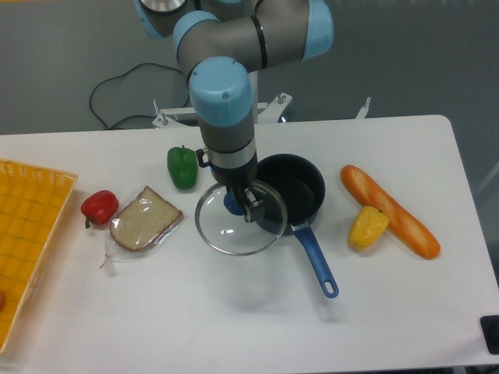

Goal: Open the lid

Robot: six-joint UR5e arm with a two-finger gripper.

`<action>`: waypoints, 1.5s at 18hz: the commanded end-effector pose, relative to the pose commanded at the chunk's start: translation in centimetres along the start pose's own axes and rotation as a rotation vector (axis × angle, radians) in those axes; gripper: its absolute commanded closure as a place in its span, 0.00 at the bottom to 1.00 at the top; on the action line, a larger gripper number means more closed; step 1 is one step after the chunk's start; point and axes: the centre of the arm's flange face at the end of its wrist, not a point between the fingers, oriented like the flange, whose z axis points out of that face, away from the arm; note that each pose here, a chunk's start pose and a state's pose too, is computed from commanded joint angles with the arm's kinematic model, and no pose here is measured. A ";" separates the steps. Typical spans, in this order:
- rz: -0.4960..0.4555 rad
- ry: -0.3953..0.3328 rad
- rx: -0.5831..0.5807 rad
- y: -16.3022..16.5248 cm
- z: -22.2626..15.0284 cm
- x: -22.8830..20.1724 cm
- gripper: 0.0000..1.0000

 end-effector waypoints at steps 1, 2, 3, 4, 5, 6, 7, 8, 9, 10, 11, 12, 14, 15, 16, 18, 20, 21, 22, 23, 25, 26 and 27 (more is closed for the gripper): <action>0.002 0.000 0.002 -0.2 0.1 0.1 0.40; 0.000 0.002 0.001 -0.4 0.1 0.2 0.40; -0.006 0.002 0.002 -0.8 0.0 0.4 0.40; -0.009 0.003 0.002 -1.0 0.0 0.6 0.40; -0.009 0.004 0.001 -1.0 0.0 0.7 0.40; -0.009 0.008 -0.001 -0.9 0.0 0.8 0.40; -0.008 0.020 -0.006 -0.9 0.0 1.0 0.40; -0.008 0.027 -0.010 -0.8 0.0 1.1 0.40; -0.008 0.027 -0.011 -0.8 -0.1 1.1 0.40; -0.010 0.025 -0.011 -0.7 -0.1 1.1 0.40; -0.011 0.028 -0.011 -0.7 -0.1 1.2 0.40; -0.011 0.031 -0.011 -0.8 -0.2 1.3 0.40; -0.061 0.038 -0.014 -0.8 -0.3 1.5 0.40; -0.075 0.035 -0.013 -0.8 -0.6 1.6 0.40; -0.075 0.033 -0.014 -0.9 -0.6 1.6 0.40; -0.080 0.032 -0.014 -0.9 -0.6 1.6 0.40; -0.114 0.029 -0.007 -1.3 -0.7 1.8 0.40; -0.148 0.027 0.000 -1.4 -0.7 1.7 0.40; -0.169 0.020 0.004 -1.7 -1.0 1.5 0.40; -0.173 0.018 0.005 -2.0 -1.0 1.6 0.40; -0.174 0.020 0.004 -2.2 -1.0 1.6 0.40; -0.183 0.020 0.004 -2.2 -1.0 1.6 0.40; -0.194 0.019 0.006 -2.2 -1.0 1.6 0.40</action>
